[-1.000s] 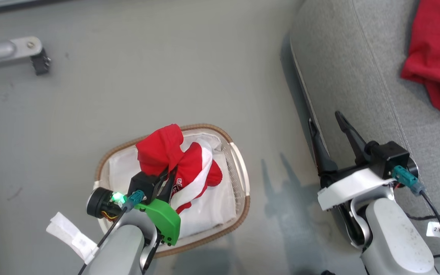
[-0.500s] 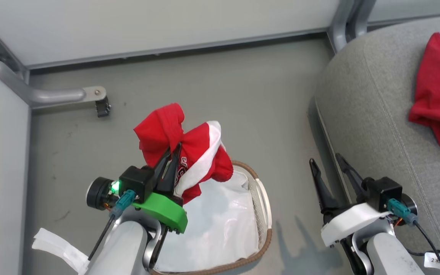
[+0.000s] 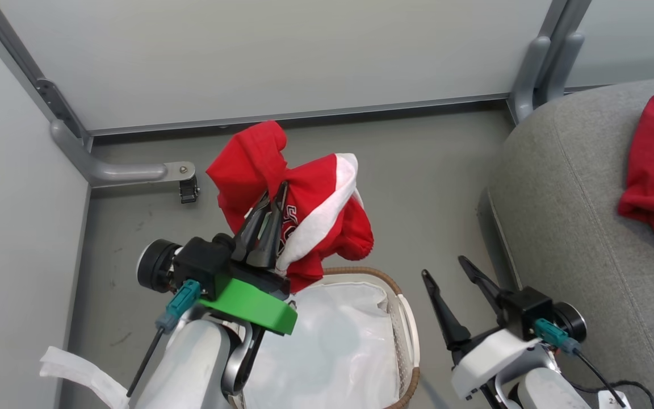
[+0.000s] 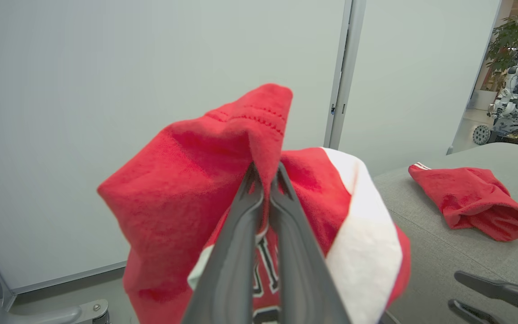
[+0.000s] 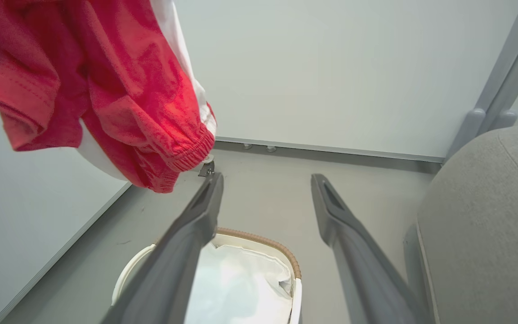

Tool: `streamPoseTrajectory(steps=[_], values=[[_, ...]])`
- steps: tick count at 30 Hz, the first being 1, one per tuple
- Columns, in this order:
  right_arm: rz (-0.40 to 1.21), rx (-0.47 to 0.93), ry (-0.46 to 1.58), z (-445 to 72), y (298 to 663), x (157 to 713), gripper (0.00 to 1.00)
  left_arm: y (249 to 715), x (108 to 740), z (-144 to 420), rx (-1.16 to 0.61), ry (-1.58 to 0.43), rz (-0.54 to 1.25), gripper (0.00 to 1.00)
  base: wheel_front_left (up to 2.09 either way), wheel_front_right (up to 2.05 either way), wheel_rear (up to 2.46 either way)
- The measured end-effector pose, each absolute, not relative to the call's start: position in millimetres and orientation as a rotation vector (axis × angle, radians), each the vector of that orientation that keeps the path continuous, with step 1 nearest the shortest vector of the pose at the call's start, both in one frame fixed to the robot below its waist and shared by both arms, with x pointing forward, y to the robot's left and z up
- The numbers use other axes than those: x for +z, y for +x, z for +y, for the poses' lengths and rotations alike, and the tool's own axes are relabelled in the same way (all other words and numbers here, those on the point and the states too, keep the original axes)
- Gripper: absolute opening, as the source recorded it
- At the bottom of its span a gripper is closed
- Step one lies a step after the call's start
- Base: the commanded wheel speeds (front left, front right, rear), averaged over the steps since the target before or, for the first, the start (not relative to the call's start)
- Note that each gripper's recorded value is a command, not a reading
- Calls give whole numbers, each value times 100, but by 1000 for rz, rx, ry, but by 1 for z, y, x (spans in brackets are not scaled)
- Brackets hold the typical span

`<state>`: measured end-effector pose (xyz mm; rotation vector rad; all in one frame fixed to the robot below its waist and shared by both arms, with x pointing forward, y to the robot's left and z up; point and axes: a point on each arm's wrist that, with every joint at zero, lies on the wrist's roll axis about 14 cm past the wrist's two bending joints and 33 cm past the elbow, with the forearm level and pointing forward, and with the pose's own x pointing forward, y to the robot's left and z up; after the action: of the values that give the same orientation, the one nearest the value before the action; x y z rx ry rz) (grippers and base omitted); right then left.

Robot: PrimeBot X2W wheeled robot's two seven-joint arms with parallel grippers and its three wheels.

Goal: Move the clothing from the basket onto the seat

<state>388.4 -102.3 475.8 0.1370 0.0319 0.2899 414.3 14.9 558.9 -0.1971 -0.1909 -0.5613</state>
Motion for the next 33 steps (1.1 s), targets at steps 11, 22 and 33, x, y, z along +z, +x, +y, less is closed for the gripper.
streamPoseTrajectory(steps=[11,22,33], values=[[-99,577,57,-21,400,523,100,398,572,8,-596,-230,-220,0,0,0,0],[-140,671,-39,15,422,535,70,380,566,1,-630,-265,-186,0,0,0,0],[-81,687,27,23,417,522,0,380,563,11,-595,-275,-172,0,0,0,0]])
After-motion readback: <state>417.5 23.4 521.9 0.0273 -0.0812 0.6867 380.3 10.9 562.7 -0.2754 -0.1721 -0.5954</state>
